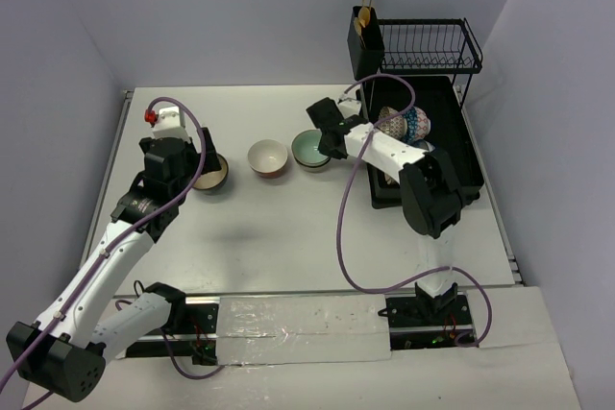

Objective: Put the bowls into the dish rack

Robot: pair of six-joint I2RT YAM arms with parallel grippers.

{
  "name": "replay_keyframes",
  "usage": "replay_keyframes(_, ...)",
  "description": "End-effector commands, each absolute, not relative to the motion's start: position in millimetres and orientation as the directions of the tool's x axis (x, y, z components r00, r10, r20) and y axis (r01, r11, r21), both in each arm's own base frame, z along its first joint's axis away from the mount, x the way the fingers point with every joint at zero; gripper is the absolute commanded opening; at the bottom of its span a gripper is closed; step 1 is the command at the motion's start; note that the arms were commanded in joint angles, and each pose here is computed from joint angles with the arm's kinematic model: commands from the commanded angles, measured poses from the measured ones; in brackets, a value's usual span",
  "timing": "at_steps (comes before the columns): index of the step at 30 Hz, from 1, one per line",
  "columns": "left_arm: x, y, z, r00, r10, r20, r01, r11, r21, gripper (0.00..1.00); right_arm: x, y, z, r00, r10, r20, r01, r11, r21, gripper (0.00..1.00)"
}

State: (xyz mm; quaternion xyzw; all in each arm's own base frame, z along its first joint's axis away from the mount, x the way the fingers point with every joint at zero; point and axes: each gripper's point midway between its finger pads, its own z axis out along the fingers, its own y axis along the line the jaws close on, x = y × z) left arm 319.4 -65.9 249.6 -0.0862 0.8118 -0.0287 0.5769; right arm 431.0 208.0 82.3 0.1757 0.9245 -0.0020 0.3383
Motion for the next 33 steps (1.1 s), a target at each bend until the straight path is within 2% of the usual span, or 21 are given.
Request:
replay_keyframes(1,323,-70,266,-0.284,-0.200,-0.938,-0.089,0.979,-0.182,0.99,439,199,115,-0.649,0.336,-0.682,0.344,0.930,0.131,0.11)
replay_keyframes(2,323,-69,266,-0.284,-0.200,-0.938,-0.091,0.979,-0.182,0.99,439,199,121,-0.641,0.336,-0.690,0.342,0.930,0.135,0.06)
replay_keyframes(5,323,-69,266,-0.283,-0.201,-0.938,-0.090,0.979,-0.182,0.99,438,200,132,-0.628,0.327,-0.706,0.325,0.935,0.143,0.00)
replay_keyframes(10,323,-69,267,-0.281,-0.201,-0.938,-0.092,0.979,-0.182,0.99,435,204,163,-0.575,0.293,-0.764,0.270,0.949,0.162,0.00)
replay_keyframes(18,322,-67,269,-0.274,-0.203,-0.940,-0.101,0.978,-0.182,0.99,420,182,258,-0.405,0.220,-0.887,0.182,0.971,0.158,0.00)
replay_keyframes(21,322,-65,269,-0.272,-0.200,-0.941,-0.107,0.978,-0.177,0.99,406,150,293,-0.309,0.165,-0.937,0.225,0.970,0.096,0.00)
replay_keyframes(22,323,-64,268,-0.273,-0.199,-0.941,-0.111,0.978,-0.175,0.99,399,130,316,-0.229,0.168,-0.959,0.285,0.953,0.100,0.00)
replay_keyframes(25,324,-65,265,-0.280,-0.197,-0.940,-0.113,0.979,-0.171,0.99,385,88,333,-0.154,0.098,-0.983,0.379,0.925,0.033,0.00)
replay_keyframes(29,326,-66,263,-0.289,-0.193,-0.938,-0.111,0.980,-0.167,0.99,367,21,341,-0.123,0.000,-0.992,0.522,0.850,-0.065,0.00)
replay_keyframes(30,326,-66,263,-0.288,-0.193,-0.938,-0.114,0.979,-0.167,0.99,364,-2,323,-0.153,-0.028,-0.988,0.555,0.825,-0.109,0.00)
replay_keyframes(31,326,-66,263,-0.288,-0.193,-0.938,-0.114,0.979,-0.166,0.99,358,-14,339,-0.077,-0.006,-0.997,0.564,0.825,-0.048,0.00)
replay_keyframes(32,326,-66,264,-0.287,-0.192,-0.938,-0.112,0.980,-0.166,0.99,360,-17,333,-0.106,-0.043,-0.993,0.515,0.853,-0.091,0.00)
replay_keyframes(33,326,-66,263,-0.289,-0.191,-0.938,-0.111,0.980,-0.166,0.99,355,-40,338,-0.102,-0.040,-0.994,0.541,0.836,-0.089,0.00)
